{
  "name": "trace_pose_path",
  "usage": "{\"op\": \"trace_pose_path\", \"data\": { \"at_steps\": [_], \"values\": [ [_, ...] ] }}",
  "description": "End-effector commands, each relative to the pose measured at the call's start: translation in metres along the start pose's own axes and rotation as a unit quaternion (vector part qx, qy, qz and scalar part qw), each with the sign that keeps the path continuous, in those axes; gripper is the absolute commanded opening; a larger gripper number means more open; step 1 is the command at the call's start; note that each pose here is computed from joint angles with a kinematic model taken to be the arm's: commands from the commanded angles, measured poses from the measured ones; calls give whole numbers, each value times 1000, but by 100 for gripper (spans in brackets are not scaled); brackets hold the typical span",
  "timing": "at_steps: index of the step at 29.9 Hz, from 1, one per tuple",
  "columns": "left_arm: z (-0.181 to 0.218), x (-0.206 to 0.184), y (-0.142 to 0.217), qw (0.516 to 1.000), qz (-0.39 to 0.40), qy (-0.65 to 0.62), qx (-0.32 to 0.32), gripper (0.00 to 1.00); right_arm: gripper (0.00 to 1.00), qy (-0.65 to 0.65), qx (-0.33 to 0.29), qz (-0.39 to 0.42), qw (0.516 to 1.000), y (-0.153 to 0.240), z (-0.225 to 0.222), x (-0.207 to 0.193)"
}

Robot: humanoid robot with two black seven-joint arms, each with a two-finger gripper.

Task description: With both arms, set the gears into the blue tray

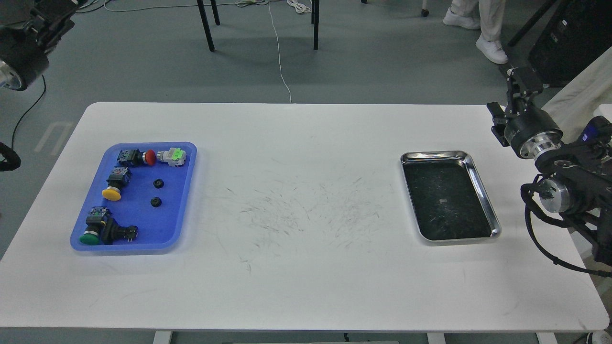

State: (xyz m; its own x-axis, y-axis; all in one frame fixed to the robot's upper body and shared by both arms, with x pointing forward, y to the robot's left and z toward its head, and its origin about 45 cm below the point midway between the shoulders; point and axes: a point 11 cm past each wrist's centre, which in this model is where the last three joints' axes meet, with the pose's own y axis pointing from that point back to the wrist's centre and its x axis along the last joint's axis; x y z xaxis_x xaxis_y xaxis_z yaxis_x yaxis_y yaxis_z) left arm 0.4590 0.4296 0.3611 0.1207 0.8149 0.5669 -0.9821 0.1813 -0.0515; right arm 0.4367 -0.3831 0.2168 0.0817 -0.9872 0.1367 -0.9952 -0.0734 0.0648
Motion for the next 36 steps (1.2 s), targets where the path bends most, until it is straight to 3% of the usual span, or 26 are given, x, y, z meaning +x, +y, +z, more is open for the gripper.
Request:
{"op": "trace_pose_path", "data": {
  "at_steps": [1,6,12,17,22,36],
  "values": [
    [0,-14,-9,996,22,84,-8,84,99,-14,12,10,1000,1,-10,7],
    [-7,-46,-17,985,45,168,-19,84,99,-35,30,5,999,-3,-23,0],
    [-16,-114,-35,968,27,248,-16,84,99,-82,53,3,995,-14,-46,-10],
    [-4,-152,-44,947,-21,318,-36,98,99,-113,50,-7,992,-22,-52,-26],
    [0,-173,-49,935,-54,349,-43,98,99,-152,-2,-1,988,-25,-43,-26],
    [-8,-190,-58,934,-40,354,-27,98,99,-230,-27,-15,973,-28,-40,-40]
  ]
}}
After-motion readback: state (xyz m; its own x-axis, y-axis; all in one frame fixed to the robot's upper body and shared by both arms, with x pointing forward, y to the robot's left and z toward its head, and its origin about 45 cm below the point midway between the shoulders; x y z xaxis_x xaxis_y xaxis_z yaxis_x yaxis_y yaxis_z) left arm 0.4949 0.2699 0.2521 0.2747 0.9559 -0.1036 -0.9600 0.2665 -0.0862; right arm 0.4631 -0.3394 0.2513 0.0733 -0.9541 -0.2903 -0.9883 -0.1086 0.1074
